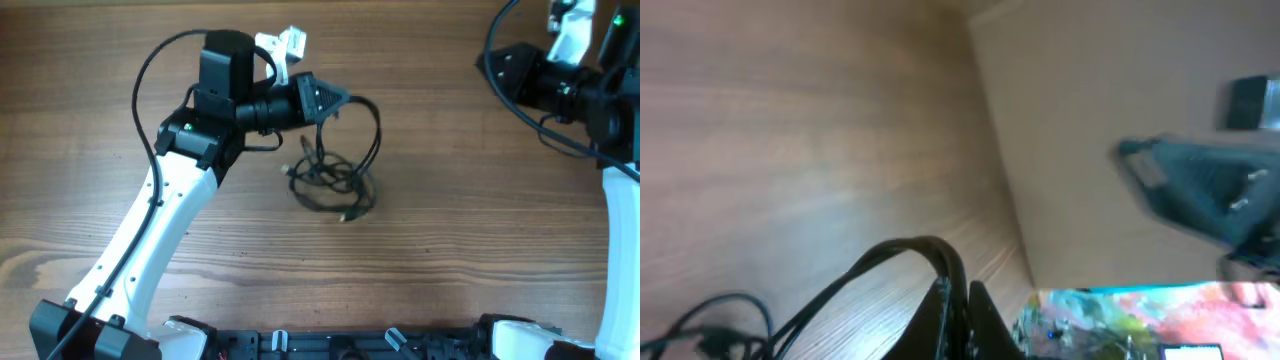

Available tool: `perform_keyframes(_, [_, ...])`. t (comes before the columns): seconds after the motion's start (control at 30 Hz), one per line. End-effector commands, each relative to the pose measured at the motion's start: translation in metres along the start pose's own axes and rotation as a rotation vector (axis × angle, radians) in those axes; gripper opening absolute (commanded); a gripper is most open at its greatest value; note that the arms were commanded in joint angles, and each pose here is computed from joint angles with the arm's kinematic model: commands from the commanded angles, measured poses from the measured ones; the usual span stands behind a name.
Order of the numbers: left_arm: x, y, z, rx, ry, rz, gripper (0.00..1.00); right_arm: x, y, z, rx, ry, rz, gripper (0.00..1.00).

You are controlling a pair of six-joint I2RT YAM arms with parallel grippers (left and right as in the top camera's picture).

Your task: Untangle cables

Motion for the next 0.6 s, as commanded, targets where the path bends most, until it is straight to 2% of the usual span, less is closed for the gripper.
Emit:
perform_keyframes(0.0, [-0.007, -0.013, -0.027, -0.005, 0.158, -0.023, 0.04, 0.014, 0.012, 0.009, -0.136, -0.054, 0.093, 0.52])
perform_keyframes(0.1, [-0.009, -0.018, -0.036, -0.073, 0.215, -0.029, 0.04, 0.029, 0.020, 0.010, -0.208, -0.061, 0.149, 0.61])
perform_keyframes(0.37, [-0.016, -0.039, -0.056, -0.169, 0.325, -0.087, 0.05, 0.068, 0.049, 0.027, -0.386, -0.110, 0.291, 0.62])
perform_keyframes(0.57, [-0.026, -0.052, -0.077, -0.227, 0.439, -0.102, 0.06, 0.091, 0.048, 0.029, -0.340, -0.120, 0.302, 0.61])
Point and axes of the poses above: each gripper's point midway between its finger pads, its own x axis out along the fingers, its own z axis along the line the jaws close on, y = z × x, the point moved 6 cm from there along -x, back along the fingers, and after that the axes turned 15 degrees about x, right-handed, at the moved point
